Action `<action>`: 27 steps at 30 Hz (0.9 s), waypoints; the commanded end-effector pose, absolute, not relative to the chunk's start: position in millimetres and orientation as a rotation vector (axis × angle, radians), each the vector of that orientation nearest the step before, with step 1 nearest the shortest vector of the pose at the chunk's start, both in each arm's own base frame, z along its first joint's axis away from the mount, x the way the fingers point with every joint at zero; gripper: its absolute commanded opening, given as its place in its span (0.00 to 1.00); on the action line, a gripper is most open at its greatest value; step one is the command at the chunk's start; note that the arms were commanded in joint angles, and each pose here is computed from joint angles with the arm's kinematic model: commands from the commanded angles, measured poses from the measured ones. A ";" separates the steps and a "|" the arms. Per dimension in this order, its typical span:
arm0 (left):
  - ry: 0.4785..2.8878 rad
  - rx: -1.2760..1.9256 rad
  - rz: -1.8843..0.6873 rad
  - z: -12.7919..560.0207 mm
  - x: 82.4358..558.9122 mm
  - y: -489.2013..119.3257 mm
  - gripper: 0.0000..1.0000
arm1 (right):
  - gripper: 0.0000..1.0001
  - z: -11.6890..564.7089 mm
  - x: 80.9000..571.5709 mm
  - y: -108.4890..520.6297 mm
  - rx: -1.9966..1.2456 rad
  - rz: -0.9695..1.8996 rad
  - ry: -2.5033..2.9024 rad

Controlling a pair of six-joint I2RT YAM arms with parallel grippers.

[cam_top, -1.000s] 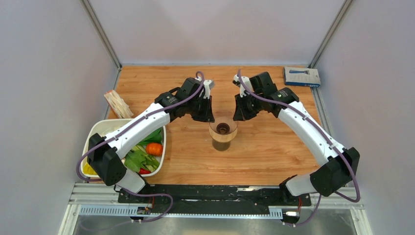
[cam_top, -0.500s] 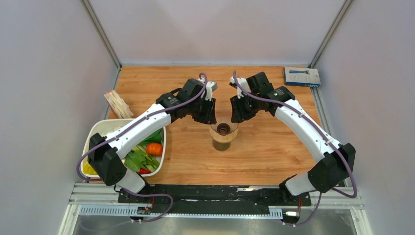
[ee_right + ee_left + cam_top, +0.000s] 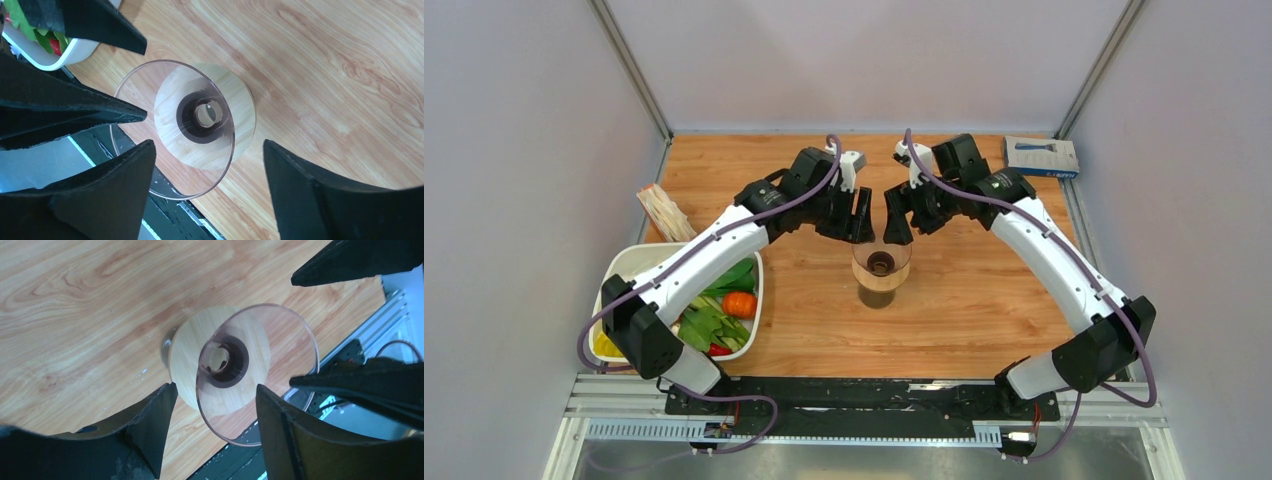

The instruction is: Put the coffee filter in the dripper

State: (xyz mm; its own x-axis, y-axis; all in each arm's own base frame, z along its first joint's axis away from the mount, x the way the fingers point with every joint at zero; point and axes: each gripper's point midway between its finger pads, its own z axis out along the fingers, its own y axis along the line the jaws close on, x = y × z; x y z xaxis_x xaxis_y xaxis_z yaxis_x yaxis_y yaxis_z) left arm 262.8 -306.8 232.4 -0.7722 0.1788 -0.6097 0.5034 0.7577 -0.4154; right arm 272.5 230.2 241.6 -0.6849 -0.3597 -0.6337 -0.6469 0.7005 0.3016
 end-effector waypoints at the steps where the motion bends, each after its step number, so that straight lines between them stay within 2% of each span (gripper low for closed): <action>1: 2.282 0.484 -0.798 276.0 281.9 -297.7 0.73 | 0.86 277.1 278.6 235.1 -0.761 0.751 2.262; 6: 2.176 0.423 -0.769 315.4 308.7 -262.7 0.75 | 1.00 307.4 288.3 220.8 -0.672 0.805 2.200; 10: 2.127 0.367 -0.755 340.4 321.6 -222.7 0.75 | 1.00 334.7 299.9 203.7 -0.634 0.820 2.119; 15: 2.114 0.223 -0.585 349.6 337.8 -144.8 0.76 | 1.00 345.9 316.0 177.2 -0.609 0.798 2.070; 23: 2.163 -0.015 -0.361 329.2 325.3 -30.2 0.76 | 1.00 329.4 336.4 153.9 -0.562 0.673 2.107; 27: 2.187 -0.172 -0.270 314.7 318.9 15.6 0.72 | 1.00 318.8 346.7 147.2 -0.562 0.604 2.111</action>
